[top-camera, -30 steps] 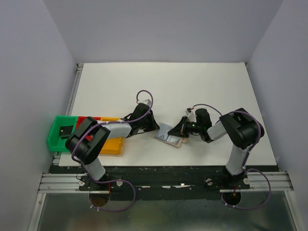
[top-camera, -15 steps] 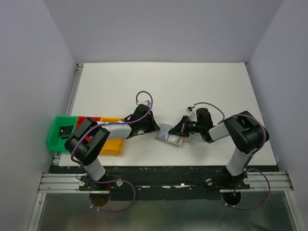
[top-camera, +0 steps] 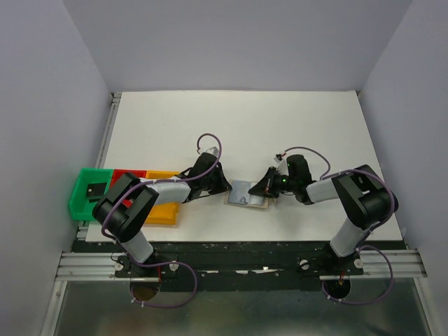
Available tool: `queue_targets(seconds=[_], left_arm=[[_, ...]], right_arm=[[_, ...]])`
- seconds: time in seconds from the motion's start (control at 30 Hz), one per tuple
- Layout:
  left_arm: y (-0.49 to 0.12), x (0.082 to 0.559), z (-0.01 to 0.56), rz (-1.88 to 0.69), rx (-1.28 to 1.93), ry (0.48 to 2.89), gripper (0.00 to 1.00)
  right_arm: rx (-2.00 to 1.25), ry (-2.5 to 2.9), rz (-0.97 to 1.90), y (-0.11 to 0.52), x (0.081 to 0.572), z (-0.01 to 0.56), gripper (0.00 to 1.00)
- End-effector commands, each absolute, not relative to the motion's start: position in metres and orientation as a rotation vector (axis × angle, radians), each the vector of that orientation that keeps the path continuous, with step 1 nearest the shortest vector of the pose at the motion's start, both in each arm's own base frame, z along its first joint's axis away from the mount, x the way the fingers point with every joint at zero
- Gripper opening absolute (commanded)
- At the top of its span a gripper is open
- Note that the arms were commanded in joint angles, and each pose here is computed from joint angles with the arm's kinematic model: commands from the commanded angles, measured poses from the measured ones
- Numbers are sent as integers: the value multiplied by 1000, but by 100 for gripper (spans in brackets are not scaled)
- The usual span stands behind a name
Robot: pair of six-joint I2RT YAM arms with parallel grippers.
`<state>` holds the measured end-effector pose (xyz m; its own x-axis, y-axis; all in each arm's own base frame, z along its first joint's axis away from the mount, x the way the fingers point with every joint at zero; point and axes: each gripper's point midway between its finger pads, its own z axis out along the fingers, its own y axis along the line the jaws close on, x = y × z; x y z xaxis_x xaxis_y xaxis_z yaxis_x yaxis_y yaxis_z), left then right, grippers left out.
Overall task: Take the credit cards out of the card holder
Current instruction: Remove the credit card from the card holder.
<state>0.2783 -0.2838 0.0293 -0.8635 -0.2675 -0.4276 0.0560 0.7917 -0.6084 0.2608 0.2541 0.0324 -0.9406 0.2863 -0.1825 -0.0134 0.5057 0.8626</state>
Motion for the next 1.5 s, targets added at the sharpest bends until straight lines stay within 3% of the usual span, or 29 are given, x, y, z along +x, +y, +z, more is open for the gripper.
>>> queue_targets(seconds=[0.0,0.13,0.33,0.67,1.0,1.47], left_arm=[[-249,242,-17,-646,-164,2669,0],[-252,244,-15,-659,-147,2667,0],[-255,243,-18,-666,-142,2676,0],[-258,241,-22,-679,-136,2687,0],[-264,239,-24,-685,-114,2693,0],[-275,238,-23,-708,-62,2695,0]], right_arm=[[204,2451,1366,252,268,34,15],[187,2434,1405,256,269,39,33],[213,2436,1460,261,271,37,42],[233,2452,1460,261,271,29,45],[192,2342,1615,273,275,45,39],[97,2314,1694,285,270,59,39]])
